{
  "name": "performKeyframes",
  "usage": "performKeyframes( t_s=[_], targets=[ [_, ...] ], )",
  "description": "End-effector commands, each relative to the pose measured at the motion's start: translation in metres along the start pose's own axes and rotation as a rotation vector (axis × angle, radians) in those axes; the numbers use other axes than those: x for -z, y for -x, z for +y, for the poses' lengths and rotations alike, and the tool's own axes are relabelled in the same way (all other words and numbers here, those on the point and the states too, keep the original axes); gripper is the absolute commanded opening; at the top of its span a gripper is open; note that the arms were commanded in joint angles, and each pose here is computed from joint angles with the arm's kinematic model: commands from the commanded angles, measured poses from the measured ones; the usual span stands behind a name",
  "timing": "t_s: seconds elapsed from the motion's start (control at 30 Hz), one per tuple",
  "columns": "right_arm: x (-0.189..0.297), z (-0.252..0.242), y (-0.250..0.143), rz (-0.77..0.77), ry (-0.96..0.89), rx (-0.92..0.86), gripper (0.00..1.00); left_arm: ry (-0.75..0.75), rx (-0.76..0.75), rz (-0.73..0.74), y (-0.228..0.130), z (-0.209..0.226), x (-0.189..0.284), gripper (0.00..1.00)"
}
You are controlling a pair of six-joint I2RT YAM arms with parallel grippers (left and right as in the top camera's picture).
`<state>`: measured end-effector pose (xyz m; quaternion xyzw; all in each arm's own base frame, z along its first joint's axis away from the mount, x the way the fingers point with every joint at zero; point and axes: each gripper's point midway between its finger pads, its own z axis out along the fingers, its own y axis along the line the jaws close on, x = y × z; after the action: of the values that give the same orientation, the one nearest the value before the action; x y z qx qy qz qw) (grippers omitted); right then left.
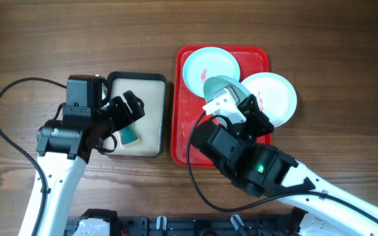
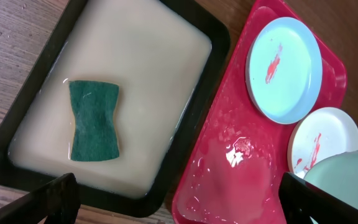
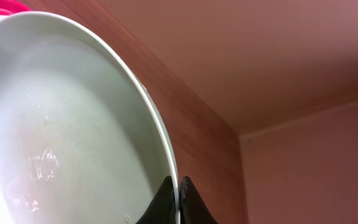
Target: Clean dirty plates on tray and stack at the side
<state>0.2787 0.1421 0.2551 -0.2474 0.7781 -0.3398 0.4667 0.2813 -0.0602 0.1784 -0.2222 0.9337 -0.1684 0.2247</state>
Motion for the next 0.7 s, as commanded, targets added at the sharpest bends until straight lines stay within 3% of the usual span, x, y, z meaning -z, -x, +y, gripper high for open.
performKeyframes(
  t_s=[0.0,0.13,0.23,0.3,0.33,0.4,0.53,0.6,0.67],
  targets=[
    [0.003,-0.009,0.009,-0.013,-0.038,-0.020,0.04,-0.018,-0.007,-0.010,0.004,-0.004,0.004,1.00],
    [0.003,-0.009,0.009,-0.014,-0.035,-0.045,0.04,-0.018,-0.007,-0.010,0.004,-0.004,0.004,1.00],
    [0.002,0.012,0.008,-0.004,0.089,-0.147,0.04,-0.018,-0.007,-0.010,0.004,-0.004,0.004,1.00],
    [-0.004,0.032,-0.001,0.068,0.223,-0.362,0.04,-0.018,-0.007,-0.010,0.004,-0.004,0.004,1.00],
    [-0.009,0.058,-0.015,0.198,0.387,-0.557,0.04,-0.018,-0.007,-0.010,0.004,-0.004,0.004,1.00],
    [-0.015,0.076,-0.025,0.343,0.571,-0.704,0.04,-0.019,-0.007,-0.010,0.004,-0.004,0.004,1.00],
    [-0.037,0.047,-0.033,0.437,0.744,-0.895,0.04,-0.018,-0.007,-0.010,0.004,-0.004,0.004,1.00],
    [-0.056,0.012,-0.054,0.465,0.708,-1.010,0.04,-0.018,-0.007,-0.010,0.004,-0.004,0.004,1.00],
    [-0.086,-0.033,-0.103,0.547,0.555,-1.186,0.04,-0.018,-0.007,-0.010,0.004,-0.004,0.004,1.00]
  ],
)
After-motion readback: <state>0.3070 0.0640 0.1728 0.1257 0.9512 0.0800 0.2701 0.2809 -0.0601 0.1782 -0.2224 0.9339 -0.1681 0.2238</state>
